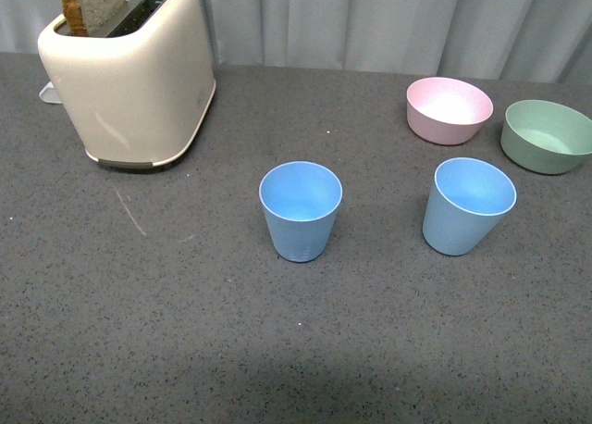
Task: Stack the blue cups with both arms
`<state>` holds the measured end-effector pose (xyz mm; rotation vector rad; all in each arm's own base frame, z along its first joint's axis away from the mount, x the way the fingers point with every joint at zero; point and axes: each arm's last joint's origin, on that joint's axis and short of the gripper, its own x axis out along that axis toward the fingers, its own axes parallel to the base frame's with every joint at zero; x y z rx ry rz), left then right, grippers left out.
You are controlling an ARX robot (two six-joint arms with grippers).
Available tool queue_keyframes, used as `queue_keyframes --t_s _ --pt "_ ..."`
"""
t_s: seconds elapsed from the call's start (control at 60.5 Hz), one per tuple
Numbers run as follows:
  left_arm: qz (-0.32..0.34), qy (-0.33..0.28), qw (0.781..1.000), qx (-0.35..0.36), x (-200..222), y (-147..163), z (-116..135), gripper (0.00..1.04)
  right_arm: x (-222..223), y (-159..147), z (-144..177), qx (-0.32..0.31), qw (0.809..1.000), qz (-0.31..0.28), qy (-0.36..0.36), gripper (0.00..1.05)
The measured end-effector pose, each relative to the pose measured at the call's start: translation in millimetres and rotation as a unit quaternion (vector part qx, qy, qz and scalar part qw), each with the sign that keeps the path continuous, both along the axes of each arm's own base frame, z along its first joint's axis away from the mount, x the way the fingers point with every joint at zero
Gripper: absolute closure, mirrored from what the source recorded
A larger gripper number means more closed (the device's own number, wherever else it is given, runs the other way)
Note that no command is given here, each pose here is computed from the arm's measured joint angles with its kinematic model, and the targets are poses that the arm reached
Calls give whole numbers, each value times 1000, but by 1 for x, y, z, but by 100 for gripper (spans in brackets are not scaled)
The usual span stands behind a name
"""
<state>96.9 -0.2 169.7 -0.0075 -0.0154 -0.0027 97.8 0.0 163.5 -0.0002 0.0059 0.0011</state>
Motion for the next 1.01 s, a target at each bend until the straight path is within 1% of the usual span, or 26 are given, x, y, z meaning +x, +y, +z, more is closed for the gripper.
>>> queue_keyframes --t_s 0.05,0.099,0.182,0.248,0.264,0.281,0.314,0.33,0.347,0.363,0.38,0.413,0.496,0.529,0.578,0.677,0.71,0.76,0.793,0.843,0.892,1.008 --pt "0 0 1000 0 0 0 0 90 0 0 0 0 1000 0 0 10" --pt "0 -1 1000 0 0 0 0 83 0 0 0 0 1000 0 0 10" --pt "0 -1 1000 0 0 0 0 66 0 0 0 0 1000 0 0 10" --pt "0 -1 1000 0 0 0 0 56 0 0 0 -2 1000 1 0 10" --pt "0 -1 1000 0 0 0 0 52 0 0 0 -14 1000 10 3 10" --pt "0 -1 1000 0 0 0 0 47 0 0 -1 -35 999 28 10 10" --pt "0 -1 1000 0 0 0 0 38 2 0 -3 -84 995 45 25 10" --pt "0 -1 1000 0 0 0 0 36 3 0 -3 -94 994 46 28 10" --pt "0 -1 1000 0 0 0 0 33 4 0 -4 -117 991 48 34 10" --pt "0 -1 1000 0 0 0 0 29 5 0 -4 -128 990 47 39 10" --pt "0 -1 1000 0 0 0 0 27 6 0 -3 -133 989 48 41 10" --pt "0 -1 1000 0 0 0 0 20 10 0 -2 -149 986 48 48 10" --pt "0 -1 1000 0 0 0 0 6 24 -1 4 -154 985 38 61 10" --pt "0 -1 1000 1 0 0 0 5 30 -1 6 -152 985 38 67 10" --pt "0 -1 1000 1 0 0 0 7 44 -1 9 -141 986 34 84 10" --pt "0 -1 1000 1 0 0 0 7 79 0 8 -110 983 35 144 10" --pt "0 -1 1000 1 0 0 0 7 93 1 3 -92 978 38 183 10" --pt "0 -1 1000 1 0 0 0 7 107 3 -3 -77 971 43 221 10" --pt "0 -1 1000 1 0 0 0 7 120 6 -10 -59 963 47 258 10" --pt "0 -1 1000 1 0 0 0 7 133 9 -16 -50 956 49 283 10" --pt "0 -1 1000 1 0 0 0 7 154 14 -24 -34 945 48 322 10" --pt "0 -1 1000 1 0 0 0 7 185 22 -34 -18 930 33 366 10"
